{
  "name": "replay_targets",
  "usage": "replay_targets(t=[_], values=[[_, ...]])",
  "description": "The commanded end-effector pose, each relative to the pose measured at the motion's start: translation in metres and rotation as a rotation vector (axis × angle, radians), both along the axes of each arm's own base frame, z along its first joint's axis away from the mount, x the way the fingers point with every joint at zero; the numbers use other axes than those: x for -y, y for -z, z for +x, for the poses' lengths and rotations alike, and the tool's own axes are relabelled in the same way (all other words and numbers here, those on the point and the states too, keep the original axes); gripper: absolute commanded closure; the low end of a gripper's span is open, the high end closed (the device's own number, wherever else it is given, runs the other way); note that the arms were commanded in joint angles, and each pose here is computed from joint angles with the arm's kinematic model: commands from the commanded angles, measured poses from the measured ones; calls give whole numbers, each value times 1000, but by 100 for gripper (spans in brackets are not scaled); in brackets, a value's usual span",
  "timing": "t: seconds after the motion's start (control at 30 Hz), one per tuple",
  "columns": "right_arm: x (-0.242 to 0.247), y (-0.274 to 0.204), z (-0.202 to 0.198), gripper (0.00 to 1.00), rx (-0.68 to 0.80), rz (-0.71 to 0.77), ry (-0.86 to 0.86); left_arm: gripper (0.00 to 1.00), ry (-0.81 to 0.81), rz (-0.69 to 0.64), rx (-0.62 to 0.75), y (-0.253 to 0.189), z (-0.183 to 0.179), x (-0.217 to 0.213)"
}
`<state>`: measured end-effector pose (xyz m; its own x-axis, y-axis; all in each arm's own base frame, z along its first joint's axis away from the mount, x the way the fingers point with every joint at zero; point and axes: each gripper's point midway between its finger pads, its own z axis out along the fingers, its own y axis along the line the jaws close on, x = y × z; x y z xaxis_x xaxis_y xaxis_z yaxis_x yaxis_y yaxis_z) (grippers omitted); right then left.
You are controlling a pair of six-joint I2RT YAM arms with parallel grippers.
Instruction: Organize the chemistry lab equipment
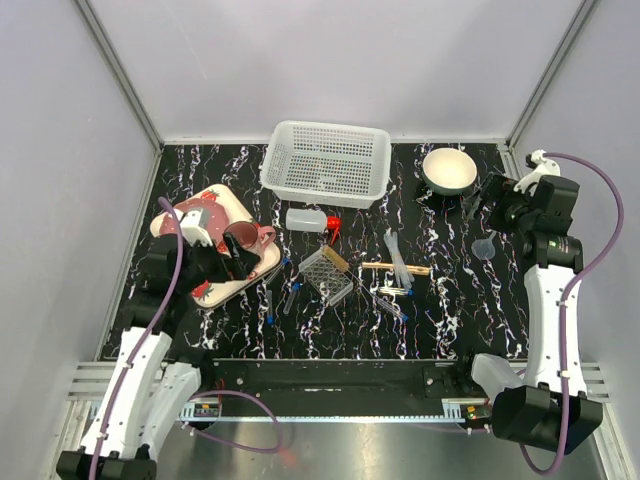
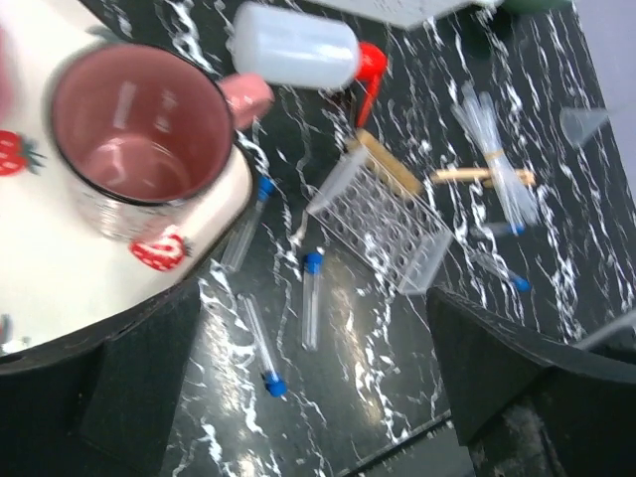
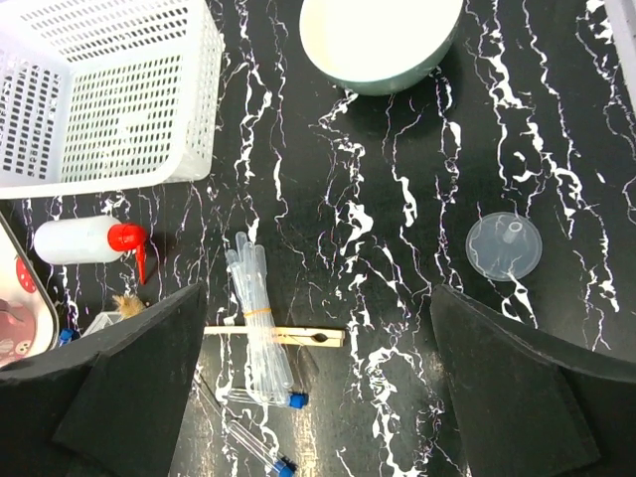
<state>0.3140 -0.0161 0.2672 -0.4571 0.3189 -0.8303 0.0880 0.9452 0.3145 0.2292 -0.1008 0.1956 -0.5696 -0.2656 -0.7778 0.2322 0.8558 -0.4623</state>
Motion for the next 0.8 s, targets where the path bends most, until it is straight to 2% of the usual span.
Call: replay_targets(t=[0.0,0.03,0.07,0.1,0.13,0.17,0.2,0.23,0.27,0.3,0.33,0.4,0.67,0.73,0.77], values=[[-13,0,3,0,35,23,-83,1,79,-50,-19,-14,-17,27],[-19,6,1,0,30,18,-132,1,138,-39,-49,-10,-30,42],[-38,7,-2,0,41,47,-248,1,97,-29,-69,-8,-28,43],[-51,7,-6,0,55,55,-342,1,160,-18,-90,-6,-41,60],[-64,14,-12,0,74,15,-479,1,171,-8,-110,-4,-46,67],[-89,11,-26,0,105,69,-650,1,126,23,-154,7,-44,70],[-98,15,-33,0,99,79,-716,1,203,51,-180,12,-61,90],[-110,22,-38,0,86,80,-767,1,182,83,-212,13,-65,94],[-113,25,-40,0,81,77,-783,1,134,192,-239,30,-60,94],[-117,30,-43,0,69,79,-800,1,186,251,-246,35,-74,108],[-120,36,-46,0,63,85,-823,1,166,333,-300,46,-76,111],[-122,41,-50,0,56,101,-844,1,161,393,-318,57,-79,119],[-135,58,-73,0,100,123,-959,2,54,318,-406,105,-75,137],[-135,66,-74,0,82,134,-958,4,3,335,-455,124,-77,132],[-135,68,-74,0,83,131,-959,8,-15,343,-468,130,-77,129]])
